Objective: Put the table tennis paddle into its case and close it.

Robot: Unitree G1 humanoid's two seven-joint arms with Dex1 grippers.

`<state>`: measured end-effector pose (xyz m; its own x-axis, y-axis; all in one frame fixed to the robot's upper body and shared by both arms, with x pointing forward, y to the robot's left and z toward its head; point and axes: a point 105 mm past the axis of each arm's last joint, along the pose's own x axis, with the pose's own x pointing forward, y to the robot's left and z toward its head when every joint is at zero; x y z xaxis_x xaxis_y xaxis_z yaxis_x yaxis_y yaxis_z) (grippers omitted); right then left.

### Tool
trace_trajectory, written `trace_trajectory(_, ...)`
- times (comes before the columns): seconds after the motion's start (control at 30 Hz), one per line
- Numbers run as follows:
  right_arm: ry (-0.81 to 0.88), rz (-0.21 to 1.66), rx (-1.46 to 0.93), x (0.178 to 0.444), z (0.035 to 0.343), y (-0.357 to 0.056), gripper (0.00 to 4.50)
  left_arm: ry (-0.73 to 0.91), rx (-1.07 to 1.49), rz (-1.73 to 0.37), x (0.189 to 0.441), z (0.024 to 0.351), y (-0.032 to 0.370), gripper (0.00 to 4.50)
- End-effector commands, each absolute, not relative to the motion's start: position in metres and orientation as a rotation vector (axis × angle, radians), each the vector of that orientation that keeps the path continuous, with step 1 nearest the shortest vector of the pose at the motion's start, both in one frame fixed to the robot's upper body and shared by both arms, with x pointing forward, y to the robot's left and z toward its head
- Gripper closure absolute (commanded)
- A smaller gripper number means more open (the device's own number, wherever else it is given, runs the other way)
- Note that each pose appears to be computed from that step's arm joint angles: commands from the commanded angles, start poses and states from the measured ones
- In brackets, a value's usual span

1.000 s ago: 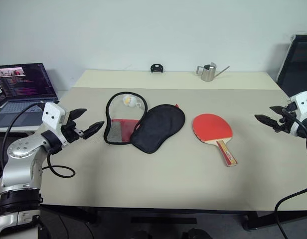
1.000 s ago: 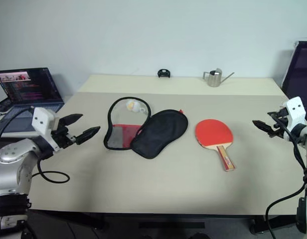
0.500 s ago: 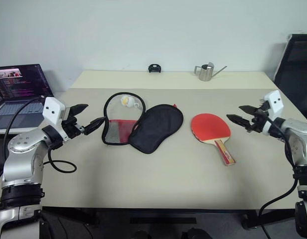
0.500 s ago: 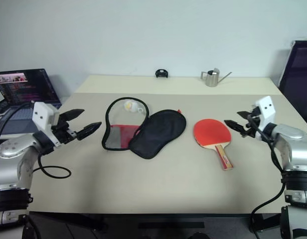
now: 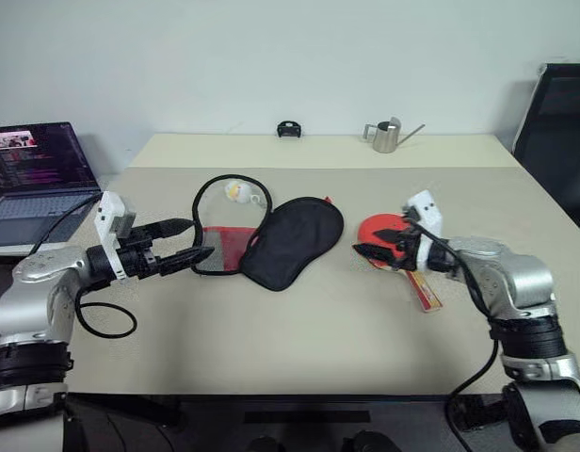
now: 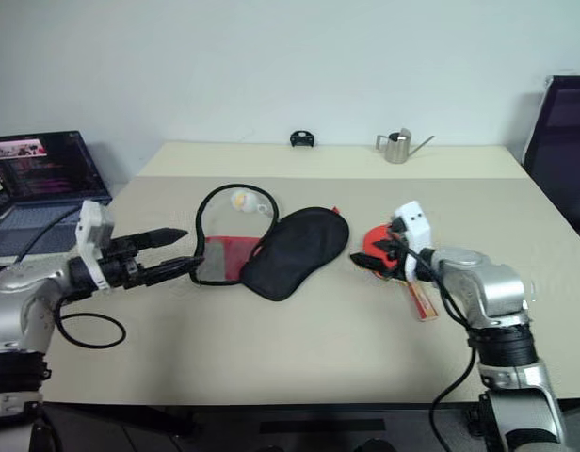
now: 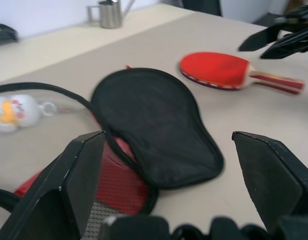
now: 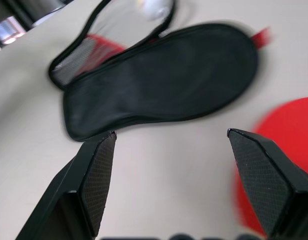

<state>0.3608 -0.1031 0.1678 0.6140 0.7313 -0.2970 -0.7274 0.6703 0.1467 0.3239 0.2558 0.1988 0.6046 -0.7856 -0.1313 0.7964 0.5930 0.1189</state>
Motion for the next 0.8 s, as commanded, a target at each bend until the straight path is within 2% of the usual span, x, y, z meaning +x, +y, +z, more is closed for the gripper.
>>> trace_trajectory(0.03, 0.364, 0.871, 0.012, 0.360, 0.170, -0.078, 0.63, 0.044, 0.205, -0.931, 0.321, 0.215, 0.263, 0.07)
trace_trajectory(0.17, 0.401, 0.846, -0.003, 0.370, 0.155, -0.052, 0.63, 0.035, 0.203, -0.929, 0.320, 0.218, 0.265, 0.07)
trace_trajectory(0.43, 0.475, 0.654, 0.001, 0.403, 0.132, -0.050, 0.63, 0.044, 0.199, -0.921, 0.318, 0.215, 0.268, 0.07)
trace_trajectory(0.8, 0.512, 0.746, 0.092, 0.397, 0.135, -0.014, 0.63, 0.063, 0.210, -0.910, 0.318, 0.208, 0.269, 0.07)
